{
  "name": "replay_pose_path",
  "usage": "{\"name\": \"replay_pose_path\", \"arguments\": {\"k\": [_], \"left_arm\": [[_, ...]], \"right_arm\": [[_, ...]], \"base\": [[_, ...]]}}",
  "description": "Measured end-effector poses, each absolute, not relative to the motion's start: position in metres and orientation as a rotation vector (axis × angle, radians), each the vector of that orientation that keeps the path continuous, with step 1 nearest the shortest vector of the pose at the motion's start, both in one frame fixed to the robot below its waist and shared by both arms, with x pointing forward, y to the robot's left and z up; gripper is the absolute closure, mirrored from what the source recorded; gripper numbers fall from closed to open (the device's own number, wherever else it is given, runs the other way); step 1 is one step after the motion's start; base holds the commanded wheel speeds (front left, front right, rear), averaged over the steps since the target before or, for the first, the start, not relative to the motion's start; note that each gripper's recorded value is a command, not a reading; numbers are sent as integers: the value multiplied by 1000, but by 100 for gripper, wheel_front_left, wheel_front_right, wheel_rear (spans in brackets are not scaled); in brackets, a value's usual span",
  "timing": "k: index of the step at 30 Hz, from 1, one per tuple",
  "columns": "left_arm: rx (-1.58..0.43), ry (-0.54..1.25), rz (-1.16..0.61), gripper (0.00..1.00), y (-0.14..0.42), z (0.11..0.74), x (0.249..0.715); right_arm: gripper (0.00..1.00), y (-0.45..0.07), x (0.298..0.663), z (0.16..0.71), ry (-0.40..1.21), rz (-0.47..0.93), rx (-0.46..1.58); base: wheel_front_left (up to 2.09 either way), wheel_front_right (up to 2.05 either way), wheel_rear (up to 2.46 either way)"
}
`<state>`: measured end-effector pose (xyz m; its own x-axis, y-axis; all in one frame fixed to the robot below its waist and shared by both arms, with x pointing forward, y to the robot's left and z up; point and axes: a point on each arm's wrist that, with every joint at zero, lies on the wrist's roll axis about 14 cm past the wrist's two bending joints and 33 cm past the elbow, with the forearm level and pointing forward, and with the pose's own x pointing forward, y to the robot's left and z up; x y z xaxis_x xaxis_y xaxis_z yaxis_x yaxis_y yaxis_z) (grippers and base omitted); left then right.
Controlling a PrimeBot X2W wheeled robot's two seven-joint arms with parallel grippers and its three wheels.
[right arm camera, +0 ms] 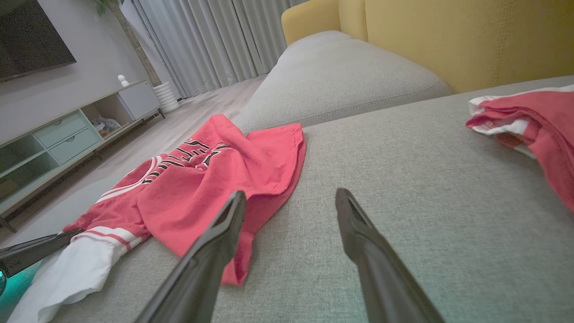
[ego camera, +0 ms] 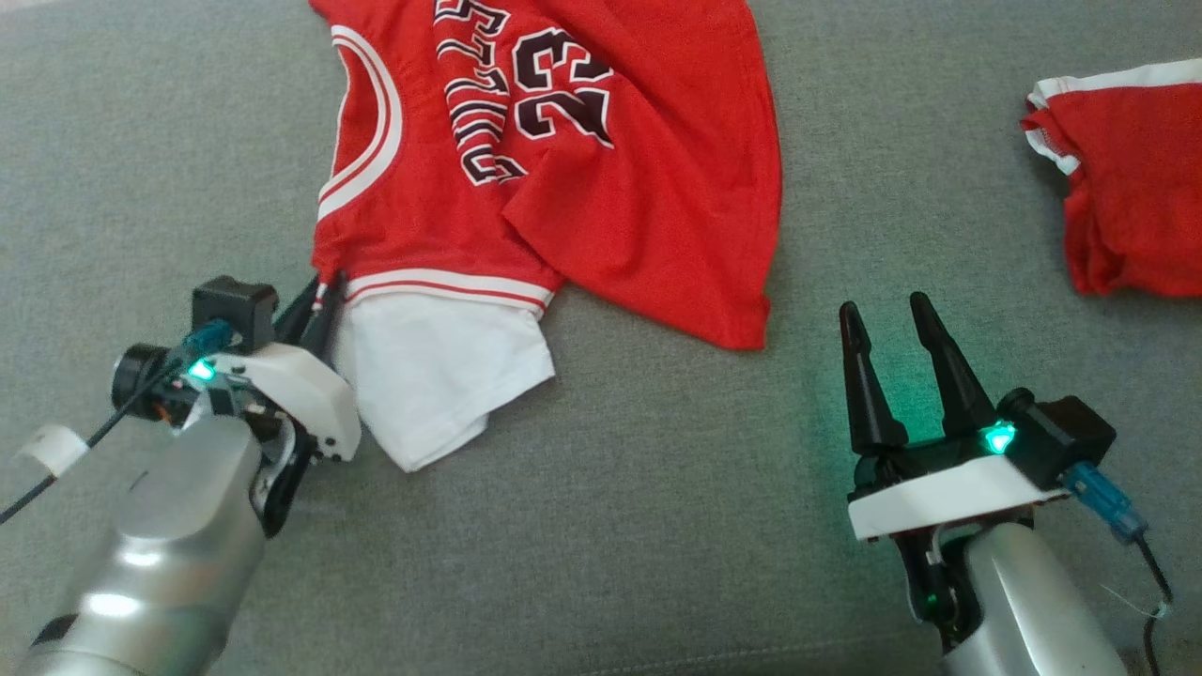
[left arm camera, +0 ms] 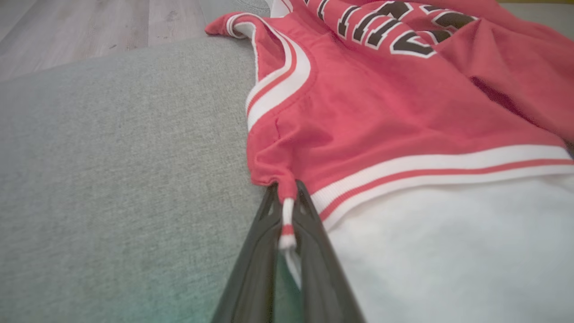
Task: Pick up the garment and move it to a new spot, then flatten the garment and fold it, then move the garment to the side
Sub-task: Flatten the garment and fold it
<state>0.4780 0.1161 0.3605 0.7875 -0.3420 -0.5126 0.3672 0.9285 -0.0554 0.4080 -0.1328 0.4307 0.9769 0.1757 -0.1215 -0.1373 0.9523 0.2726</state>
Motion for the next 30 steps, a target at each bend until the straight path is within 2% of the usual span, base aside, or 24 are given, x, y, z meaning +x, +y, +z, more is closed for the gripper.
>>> {"name": "replay_pose_path", "arguments": {"k": [6,12,13,14,15,24,30], "left_arm": [[93,499,-330,100,131,365,494],[128,371,-277,100,149,400,530],[133,355,-276,98,150,405,534],[142,348,-278,19,150,407,536],[146,342,-278,0,150,409,536],[115,251,-271,0,142,431,515],[49,131,-253,0,135,461,478]], "right_arm": [[0,-135,407,430,149,153,265],[0,-134,408,430,148,157,265],[0,-133,409,430,146,159,265],[0,-133,411,432,141,161,264],[0,-132,412,433,135,164,264],[0,-126,414,447,100,184,265],[0,-116,412,461,66,216,267]], "base": [[0,0,0],[0,0,0],[0,0,0],[0,0,0],[0,0,0],[0,0,0],[0,0,0]]}}
